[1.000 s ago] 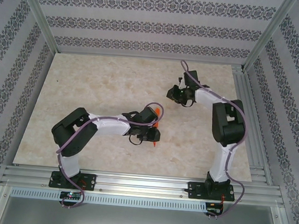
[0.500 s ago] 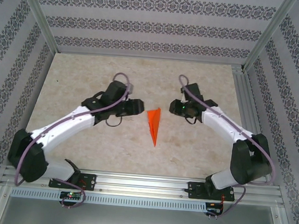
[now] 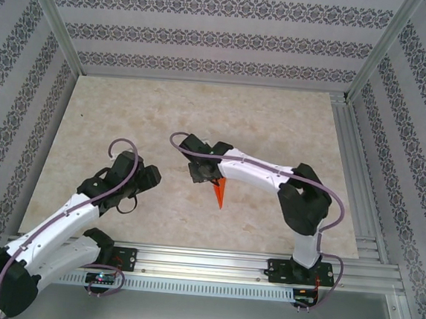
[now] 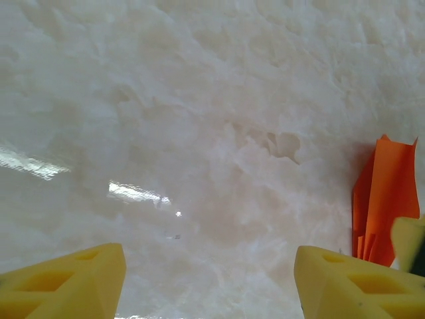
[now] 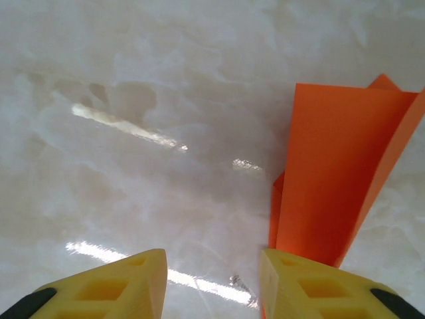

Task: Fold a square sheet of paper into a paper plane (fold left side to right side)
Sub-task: Turn over the paper plane at the center of the table.

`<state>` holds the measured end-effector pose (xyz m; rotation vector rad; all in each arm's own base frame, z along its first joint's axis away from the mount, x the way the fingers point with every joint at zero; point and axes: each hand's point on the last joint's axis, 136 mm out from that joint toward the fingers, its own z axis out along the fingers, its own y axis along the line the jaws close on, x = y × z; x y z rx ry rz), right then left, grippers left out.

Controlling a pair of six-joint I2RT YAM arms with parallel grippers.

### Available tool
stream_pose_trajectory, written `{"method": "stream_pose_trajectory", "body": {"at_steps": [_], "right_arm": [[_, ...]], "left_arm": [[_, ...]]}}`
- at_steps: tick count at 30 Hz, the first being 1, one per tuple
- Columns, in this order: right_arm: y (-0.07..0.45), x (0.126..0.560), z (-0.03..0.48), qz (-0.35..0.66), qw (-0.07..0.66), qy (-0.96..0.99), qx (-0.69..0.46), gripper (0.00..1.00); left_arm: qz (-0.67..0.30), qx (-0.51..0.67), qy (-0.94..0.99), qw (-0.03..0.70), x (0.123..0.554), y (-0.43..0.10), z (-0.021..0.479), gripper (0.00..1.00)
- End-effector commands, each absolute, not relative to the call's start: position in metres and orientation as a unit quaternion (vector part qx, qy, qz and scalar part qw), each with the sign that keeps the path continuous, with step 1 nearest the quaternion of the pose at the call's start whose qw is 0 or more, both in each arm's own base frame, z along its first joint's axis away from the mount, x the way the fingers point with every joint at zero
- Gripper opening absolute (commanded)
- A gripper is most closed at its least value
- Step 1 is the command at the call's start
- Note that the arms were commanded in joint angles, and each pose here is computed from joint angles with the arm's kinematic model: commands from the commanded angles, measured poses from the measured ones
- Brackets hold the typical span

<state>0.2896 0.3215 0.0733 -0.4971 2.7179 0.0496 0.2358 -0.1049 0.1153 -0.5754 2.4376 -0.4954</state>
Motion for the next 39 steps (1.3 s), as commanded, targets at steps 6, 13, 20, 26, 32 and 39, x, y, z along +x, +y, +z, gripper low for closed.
{"method": "stream_pose_trajectory", "body": {"at_steps": [6,13,20,26,32,39], "right_arm": [[0.297,0.295,0.051,-0.067,0.160,0.970,-0.168,0.43],[0.275,0.291,0.039,-0.099,0.137,0.972,-0.163,0.45],[0.268,0.283,0.032,-0.109,0.120,0.972,-0.167,0.47],[0.264,0.278,0.025,-0.117,0.109,0.972,-0.170,0.47],[0.268,0.276,0.022,-0.122,0.106,0.971,-0.179,0.47],[0.268,0.276,0.018,-0.131,0.100,0.969,-0.184,0.47]], "left_arm": [[-0.176,-0.236,0.911,0.288,0.230,-0.093,0.104,0.72],[-0.178,-0.233,0.912,0.286,0.231,-0.095,0.101,0.73],[-0.181,-0.232,0.912,0.286,0.232,-0.096,0.101,0.74],[-0.182,-0.232,0.912,0.284,0.232,-0.097,0.099,0.74],[-0.183,-0.232,0.913,0.283,0.231,-0.097,0.098,0.74],[-0.181,-0.230,0.913,0.283,0.231,-0.096,0.097,0.75]]}}
